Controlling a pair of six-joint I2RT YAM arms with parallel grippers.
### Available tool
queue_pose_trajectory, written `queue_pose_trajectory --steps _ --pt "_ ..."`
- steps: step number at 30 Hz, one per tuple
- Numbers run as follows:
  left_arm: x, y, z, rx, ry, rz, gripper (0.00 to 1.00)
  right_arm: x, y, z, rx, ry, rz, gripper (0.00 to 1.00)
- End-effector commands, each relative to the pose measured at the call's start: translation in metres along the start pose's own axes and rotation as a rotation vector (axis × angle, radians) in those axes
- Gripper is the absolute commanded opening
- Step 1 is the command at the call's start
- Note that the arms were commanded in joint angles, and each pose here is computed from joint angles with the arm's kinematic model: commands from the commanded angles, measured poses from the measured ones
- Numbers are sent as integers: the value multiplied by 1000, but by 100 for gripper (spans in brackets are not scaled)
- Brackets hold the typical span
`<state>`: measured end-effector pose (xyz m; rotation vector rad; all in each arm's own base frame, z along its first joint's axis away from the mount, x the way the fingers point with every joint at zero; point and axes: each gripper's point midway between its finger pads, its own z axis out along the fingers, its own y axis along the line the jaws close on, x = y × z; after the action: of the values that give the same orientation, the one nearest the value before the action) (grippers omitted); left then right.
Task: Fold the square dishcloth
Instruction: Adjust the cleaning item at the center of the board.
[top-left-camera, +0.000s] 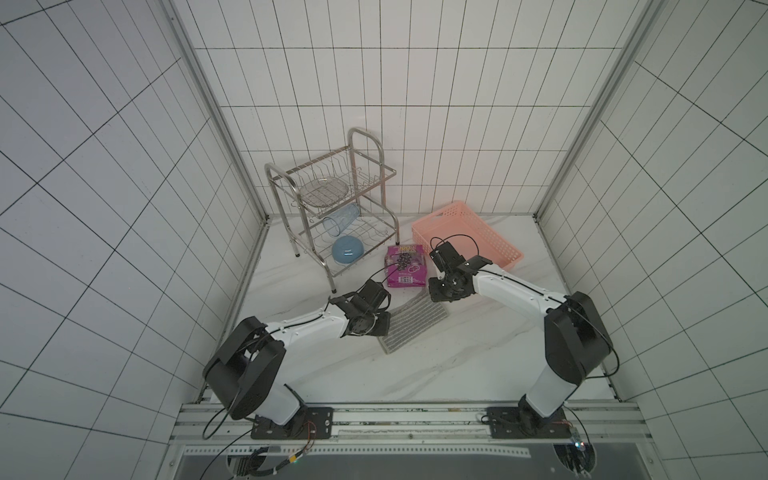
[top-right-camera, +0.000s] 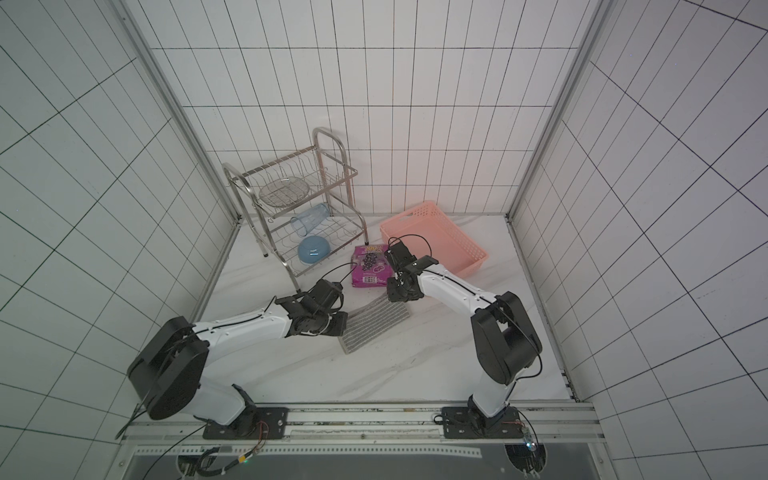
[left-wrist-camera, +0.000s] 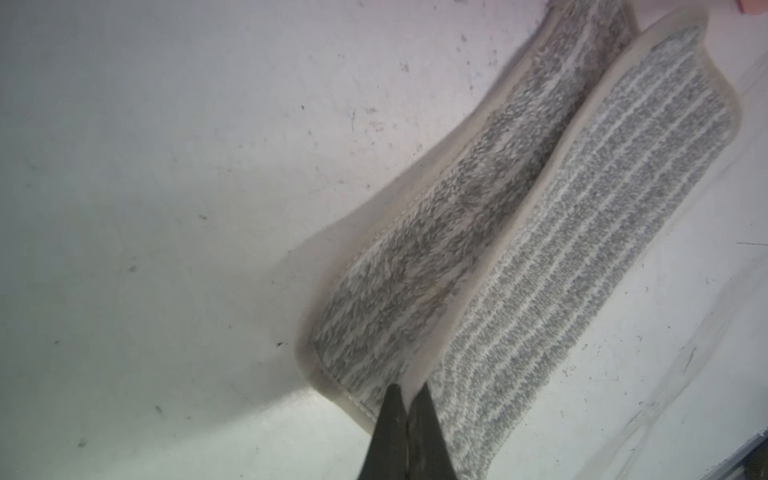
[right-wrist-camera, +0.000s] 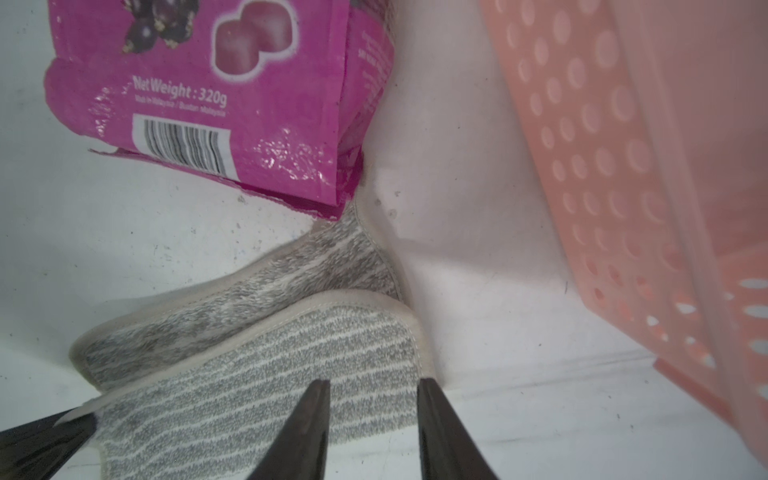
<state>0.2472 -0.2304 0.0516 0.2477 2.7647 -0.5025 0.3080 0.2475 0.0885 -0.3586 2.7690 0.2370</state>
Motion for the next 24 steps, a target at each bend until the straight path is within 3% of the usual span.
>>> queue_pose_trajectory --steps 1,7,18,24 --pt "-19 -2 -13 -5 -61 4 0 5 3 12 -5 27 -12 32" --pt "-19 6 -8 -39 -62 -4 0 7 12 17 -34 40 -25 24" --pt "-21 29 5 -147 -76 -30 0 13 13 43 -13 80 -20 24" --pt "-24 42 7 -209 -93 -48 20 19 3 61 17 118 -5 26"
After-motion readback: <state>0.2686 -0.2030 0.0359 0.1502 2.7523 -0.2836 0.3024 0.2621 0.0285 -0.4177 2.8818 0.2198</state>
